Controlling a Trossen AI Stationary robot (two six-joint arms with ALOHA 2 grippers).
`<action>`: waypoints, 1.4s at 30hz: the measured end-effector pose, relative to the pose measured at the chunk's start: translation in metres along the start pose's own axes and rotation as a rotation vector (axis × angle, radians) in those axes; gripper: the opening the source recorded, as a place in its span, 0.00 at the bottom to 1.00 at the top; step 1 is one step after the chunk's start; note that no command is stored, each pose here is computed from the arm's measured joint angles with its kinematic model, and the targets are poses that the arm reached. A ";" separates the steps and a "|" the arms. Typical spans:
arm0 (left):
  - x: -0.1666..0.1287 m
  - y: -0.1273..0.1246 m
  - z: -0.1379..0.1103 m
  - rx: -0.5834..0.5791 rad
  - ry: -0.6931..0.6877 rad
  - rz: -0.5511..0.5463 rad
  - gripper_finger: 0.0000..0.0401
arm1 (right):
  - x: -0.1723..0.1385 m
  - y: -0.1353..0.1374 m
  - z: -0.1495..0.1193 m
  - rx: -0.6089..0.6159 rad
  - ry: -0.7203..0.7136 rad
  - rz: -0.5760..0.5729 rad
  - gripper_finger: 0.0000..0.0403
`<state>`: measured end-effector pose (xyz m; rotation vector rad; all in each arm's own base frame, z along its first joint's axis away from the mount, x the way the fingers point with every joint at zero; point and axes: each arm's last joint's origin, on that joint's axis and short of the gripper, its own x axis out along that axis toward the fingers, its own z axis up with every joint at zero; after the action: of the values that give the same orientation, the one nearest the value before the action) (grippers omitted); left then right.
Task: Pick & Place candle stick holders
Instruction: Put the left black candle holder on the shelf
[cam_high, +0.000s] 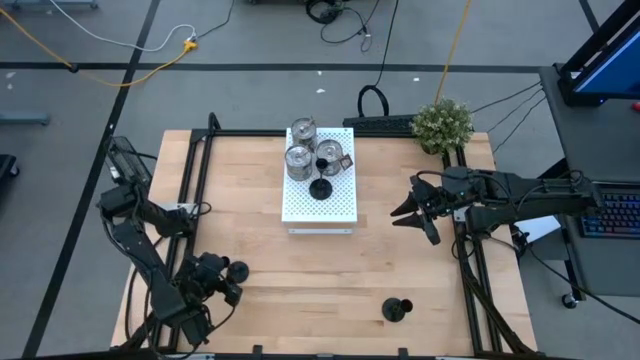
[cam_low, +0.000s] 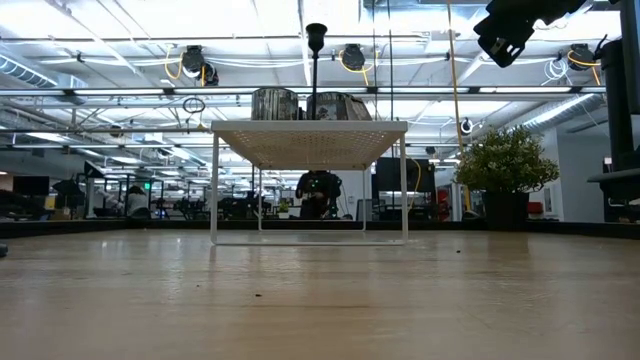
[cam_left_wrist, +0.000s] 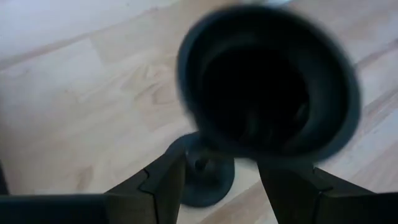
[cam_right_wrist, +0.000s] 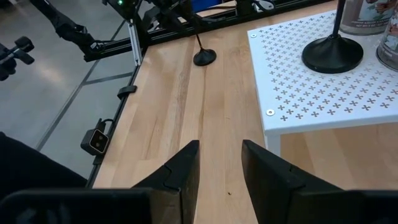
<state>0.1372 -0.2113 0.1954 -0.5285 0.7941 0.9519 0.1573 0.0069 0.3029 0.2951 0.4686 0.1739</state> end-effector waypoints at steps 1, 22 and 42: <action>0.000 0.000 0.001 0.001 -0.007 -0.003 0.50 | 0.000 0.000 0.000 0.000 0.000 0.000 0.27; 0.013 0.000 -0.002 -0.005 -0.007 -0.037 0.04 | 0.000 0.000 0.000 0.000 -0.002 0.000 0.26; -0.019 -0.022 0.111 -0.024 -0.315 -0.261 0.03 | 0.000 0.002 0.006 -0.016 -0.066 0.016 0.26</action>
<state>0.1896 -0.1537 0.2796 -0.4748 0.4186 0.7783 0.1599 0.0069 0.3090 0.2883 0.3994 0.1833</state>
